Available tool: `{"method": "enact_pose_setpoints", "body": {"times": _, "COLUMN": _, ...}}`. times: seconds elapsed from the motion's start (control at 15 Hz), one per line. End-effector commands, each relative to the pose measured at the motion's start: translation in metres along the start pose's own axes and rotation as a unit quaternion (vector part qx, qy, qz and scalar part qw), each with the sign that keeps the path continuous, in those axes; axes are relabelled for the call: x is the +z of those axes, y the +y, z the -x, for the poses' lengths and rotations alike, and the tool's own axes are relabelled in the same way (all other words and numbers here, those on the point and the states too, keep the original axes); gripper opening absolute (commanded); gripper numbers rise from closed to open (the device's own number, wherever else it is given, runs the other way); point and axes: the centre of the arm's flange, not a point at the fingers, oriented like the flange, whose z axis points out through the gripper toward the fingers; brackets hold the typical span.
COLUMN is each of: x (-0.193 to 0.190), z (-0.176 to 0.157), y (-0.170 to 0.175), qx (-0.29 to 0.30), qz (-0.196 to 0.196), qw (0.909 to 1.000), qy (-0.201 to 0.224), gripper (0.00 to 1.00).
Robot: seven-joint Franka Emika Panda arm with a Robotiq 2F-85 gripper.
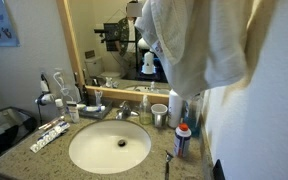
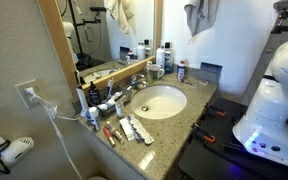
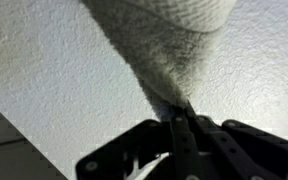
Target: Use the white towel on the wall to wipe the counter and hang the towel again
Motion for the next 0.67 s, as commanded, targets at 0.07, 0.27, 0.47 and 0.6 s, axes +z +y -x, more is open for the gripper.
{"method": "enact_pose_setpoints", "body": {"times": 0.07, "x": -0.006, "z": -0.035, "y": -0.019, "qx": 0.003, "qz": -0.006, "qw": 0.9998, "qy": 0.018, "gripper": 0.01}}
{"method": "enact_pose_setpoints", "body": {"times": 0.27, "x": -0.032, "z": -0.025, "y": -0.027, "qx": -0.039, "qz": -0.055, "qw": 0.9955, "qy": -0.067, "gripper": 0.01}}
{"method": "enact_pose_setpoints", "body": {"times": 0.47, "x": -0.073, "z": 0.006, "y": -0.033, "qx": -0.069, "qz": -0.105, "qw": 0.9819, "qy": -0.142, "gripper": 0.01}}
{"method": "enact_pose_setpoints", "body": {"times": 0.6, "x": -0.1, "z": 0.023, "y": -0.034, "qx": -0.09, "qz": -0.136, "qw": 0.9683, "qy": -0.19, "gripper": 0.01}}
